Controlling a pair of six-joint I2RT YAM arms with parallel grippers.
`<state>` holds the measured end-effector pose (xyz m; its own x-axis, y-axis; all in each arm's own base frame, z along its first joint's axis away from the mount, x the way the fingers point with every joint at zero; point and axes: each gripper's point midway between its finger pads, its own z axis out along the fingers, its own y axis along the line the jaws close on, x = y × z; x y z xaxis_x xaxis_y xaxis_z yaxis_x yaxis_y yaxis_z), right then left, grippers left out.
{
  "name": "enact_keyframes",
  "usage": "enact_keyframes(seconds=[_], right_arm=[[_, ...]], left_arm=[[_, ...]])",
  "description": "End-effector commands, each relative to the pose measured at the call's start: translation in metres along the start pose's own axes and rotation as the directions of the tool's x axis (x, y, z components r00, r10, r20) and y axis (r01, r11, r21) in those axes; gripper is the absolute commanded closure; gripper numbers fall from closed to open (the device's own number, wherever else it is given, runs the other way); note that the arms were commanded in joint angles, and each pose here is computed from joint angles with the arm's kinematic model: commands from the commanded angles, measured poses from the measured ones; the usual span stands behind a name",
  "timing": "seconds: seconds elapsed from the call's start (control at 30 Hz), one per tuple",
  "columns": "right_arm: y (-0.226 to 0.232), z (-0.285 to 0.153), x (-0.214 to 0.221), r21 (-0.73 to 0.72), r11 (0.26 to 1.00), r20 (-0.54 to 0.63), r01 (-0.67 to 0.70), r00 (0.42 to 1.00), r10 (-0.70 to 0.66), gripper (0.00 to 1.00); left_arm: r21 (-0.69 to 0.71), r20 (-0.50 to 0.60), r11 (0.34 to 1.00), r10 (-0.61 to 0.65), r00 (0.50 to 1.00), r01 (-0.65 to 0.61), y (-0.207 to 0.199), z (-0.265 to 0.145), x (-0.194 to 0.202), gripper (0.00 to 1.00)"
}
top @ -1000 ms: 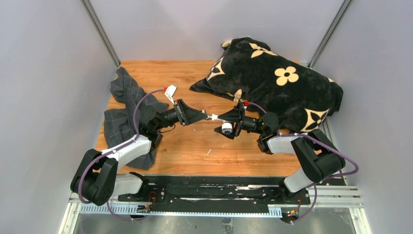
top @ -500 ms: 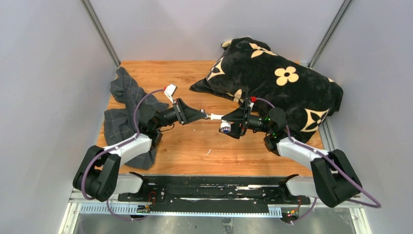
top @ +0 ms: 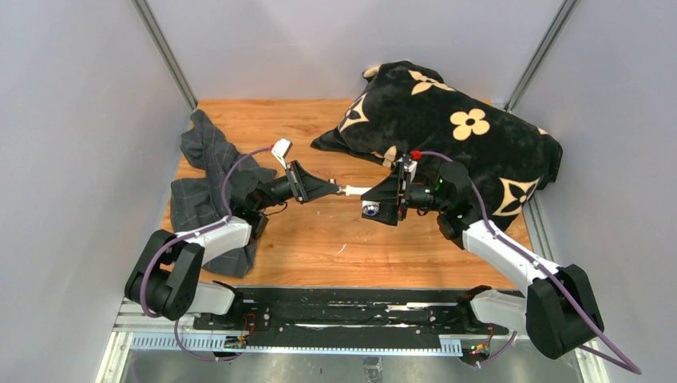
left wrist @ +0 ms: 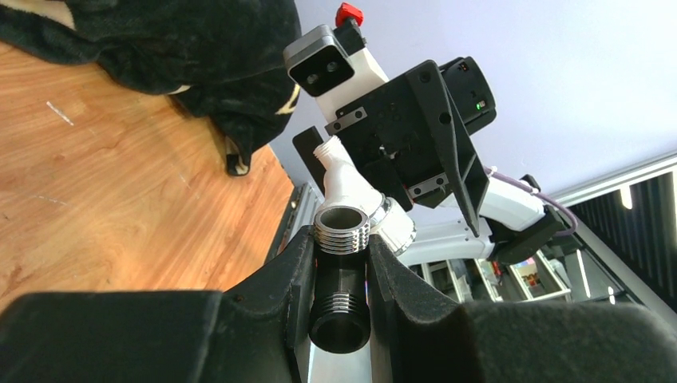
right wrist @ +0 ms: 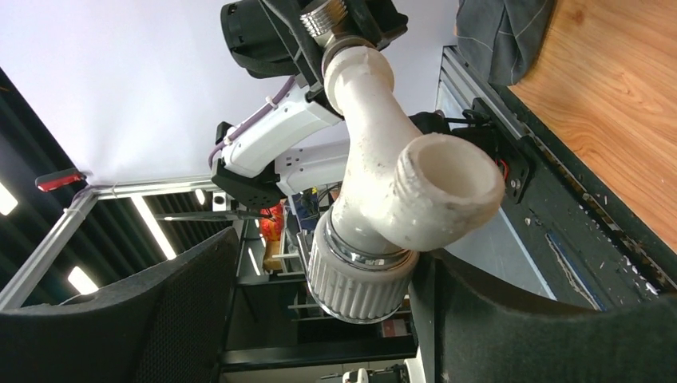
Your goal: Install the water faucets
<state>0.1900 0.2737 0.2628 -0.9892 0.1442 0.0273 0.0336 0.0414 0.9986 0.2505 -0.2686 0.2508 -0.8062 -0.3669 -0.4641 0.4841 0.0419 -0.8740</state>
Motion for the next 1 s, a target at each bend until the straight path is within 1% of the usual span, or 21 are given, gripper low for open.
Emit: enact_keyframes(seconds=[0.0,0.23,0.33,0.37,0.53,0.6,0.73,0.77,0.87,0.9,0.97], right_arm=[[0.031,-0.005,0.005,-0.052,0.992,-0.028,0.119,0.992,-0.120,0.26],[0.049,-0.004,0.004,-0.128,0.983,-0.027,0.135,0.990,-0.139,0.26],[0.040,-0.004,0.006,-0.097,0.985,-0.045,0.145,0.988,-0.150,0.26],[0.032,-0.005,0.007,-0.066,0.988,-0.048,0.137,0.989,-0.140,0.25],[0.018,-0.013,0.016,0.065,0.972,-0.069,0.225,0.973,-0.220,0.25],[0.017,-0.015,0.019,0.080,0.965,-0.080,0.251,0.966,-0.244,0.25],[0.025,-0.020,0.027,0.063,0.947,-0.104,0.316,0.945,-0.309,0.25],[0.028,-0.022,0.030,0.052,0.938,-0.119,0.342,0.935,-0.335,0.25],[0.038,-0.030,0.041,0.036,0.882,-0.158,0.470,0.874,-0.460,0.25],[0.042,-0.034,0.044,0.043,0.853,-0.163,0.520,0.846,-0.508,0.27],[0.046,-0.044,0.044,0.092,0.764,-0.164,0.639,0.766,-0.621,0.29]], left_arm=[[0.043,0.017,0.998,0.039,0.999,-0.039,-0.007,-0.001,-0.003,1.00],[0.031,0.015,0.999,0.027,1.000,-0.028,-0.002,-0.004,0.001,1.00],[0.035,0.022,0.999,0.018,1.000,-0.018,-0.002,-0.004,0.001,1.00],[0.037,0.023,0.999,0.009,1.000,-0.010,-0.003,-0.004,0.000,1.00],[0.082,0.017,0.996,-0.031,0.999,0.030,-0.013,-0.003,-0.002,1.00],[0.090,0.013,0.995,-0.036,0.999,0.035,-0.015,-0.002,-0.002,1.00],[0.086,0.002,0.995,-0.049,0.999,0.049,-0.014,-0.002,-0.001,1.00],[0.086,0.002,0.995,-0.052,0.999,0.052,-0.014,-0.002,-0.001,1.00],[0.084,-0.009,0.994,-0.071,0.997,0.071,-0.013,-0.002,0.000,1.00],[0.085,-0.016,0.993,-0.077,0.997,0.078,-0.014,-0.002,0.000,1.00],[0.079,-0.032,0.992,-0.095,0.995,0.097,-0.015,-0.002,0.001,1.00]])
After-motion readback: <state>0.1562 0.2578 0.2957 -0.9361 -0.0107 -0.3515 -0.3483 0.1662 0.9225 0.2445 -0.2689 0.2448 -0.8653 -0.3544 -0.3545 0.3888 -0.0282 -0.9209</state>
